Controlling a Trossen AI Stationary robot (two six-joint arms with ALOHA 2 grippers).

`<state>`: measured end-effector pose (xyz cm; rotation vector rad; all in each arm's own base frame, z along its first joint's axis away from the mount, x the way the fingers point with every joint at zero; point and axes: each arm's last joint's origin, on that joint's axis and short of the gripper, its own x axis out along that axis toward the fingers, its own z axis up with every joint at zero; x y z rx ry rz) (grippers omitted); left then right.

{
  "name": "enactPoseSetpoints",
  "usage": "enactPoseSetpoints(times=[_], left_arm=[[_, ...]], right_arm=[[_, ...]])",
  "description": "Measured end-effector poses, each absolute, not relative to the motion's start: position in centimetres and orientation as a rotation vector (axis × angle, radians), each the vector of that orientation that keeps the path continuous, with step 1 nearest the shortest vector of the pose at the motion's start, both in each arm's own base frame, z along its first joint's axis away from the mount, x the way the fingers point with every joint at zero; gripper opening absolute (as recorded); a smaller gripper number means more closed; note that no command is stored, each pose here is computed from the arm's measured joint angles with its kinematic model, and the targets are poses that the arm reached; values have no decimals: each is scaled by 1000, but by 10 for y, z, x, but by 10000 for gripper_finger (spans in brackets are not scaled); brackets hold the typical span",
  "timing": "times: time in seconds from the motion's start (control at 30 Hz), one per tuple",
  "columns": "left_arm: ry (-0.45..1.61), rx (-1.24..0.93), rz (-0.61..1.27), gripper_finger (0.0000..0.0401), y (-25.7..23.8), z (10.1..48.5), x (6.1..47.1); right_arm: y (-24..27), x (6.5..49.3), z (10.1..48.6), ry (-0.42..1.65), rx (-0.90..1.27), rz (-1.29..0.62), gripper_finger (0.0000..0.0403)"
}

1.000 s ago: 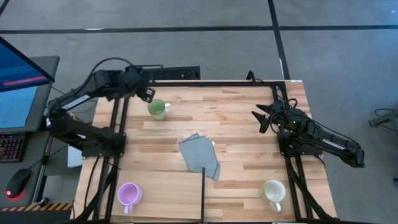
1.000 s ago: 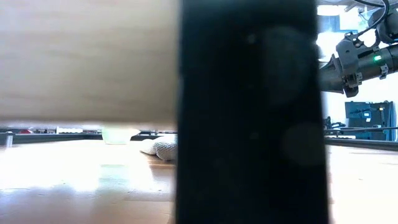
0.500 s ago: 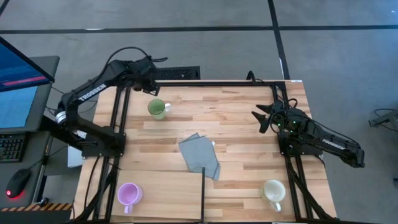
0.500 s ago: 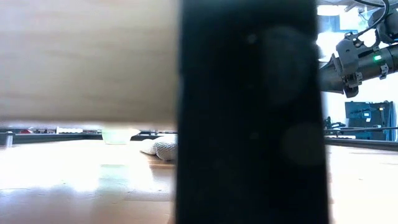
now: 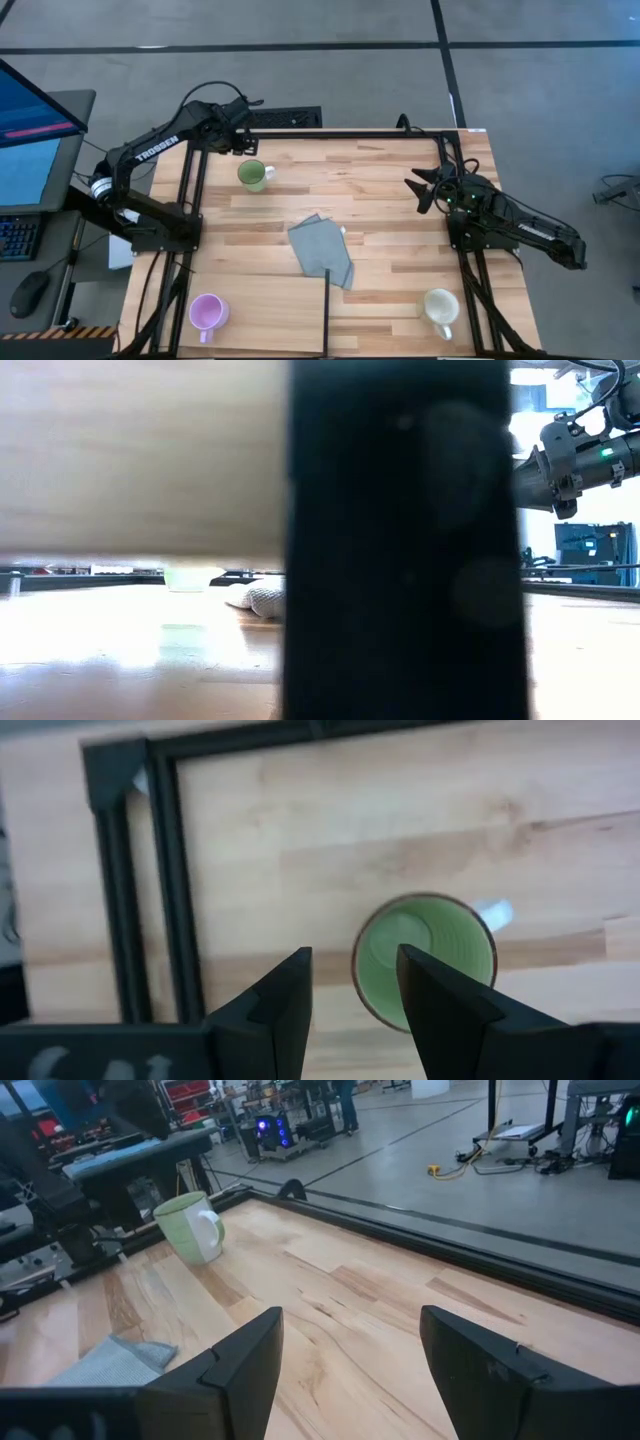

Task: Stack small to large cups/mugs on shelf
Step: Put the green mug on the shelf

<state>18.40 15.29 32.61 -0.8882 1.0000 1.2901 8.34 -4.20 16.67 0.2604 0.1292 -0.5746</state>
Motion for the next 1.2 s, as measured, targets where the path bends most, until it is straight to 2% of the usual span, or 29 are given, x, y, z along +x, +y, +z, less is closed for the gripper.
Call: enactPoseSetpoints(times=[0.4, 0.7, 1.2], left_arm=[[982, -1076, 1431, 139, 142, 291, 186], [898, -1136, 1388, 139, 138, 273, 198], [929, -1187, 1450, 139, 134, 244, 192]], right_arm=[[-42, 83, 167, 143, 215, -571, 260], [-42, 83, 167, 147, 200, -570, 260], [-42, 83, 167, 152, 182, -568, 260]])
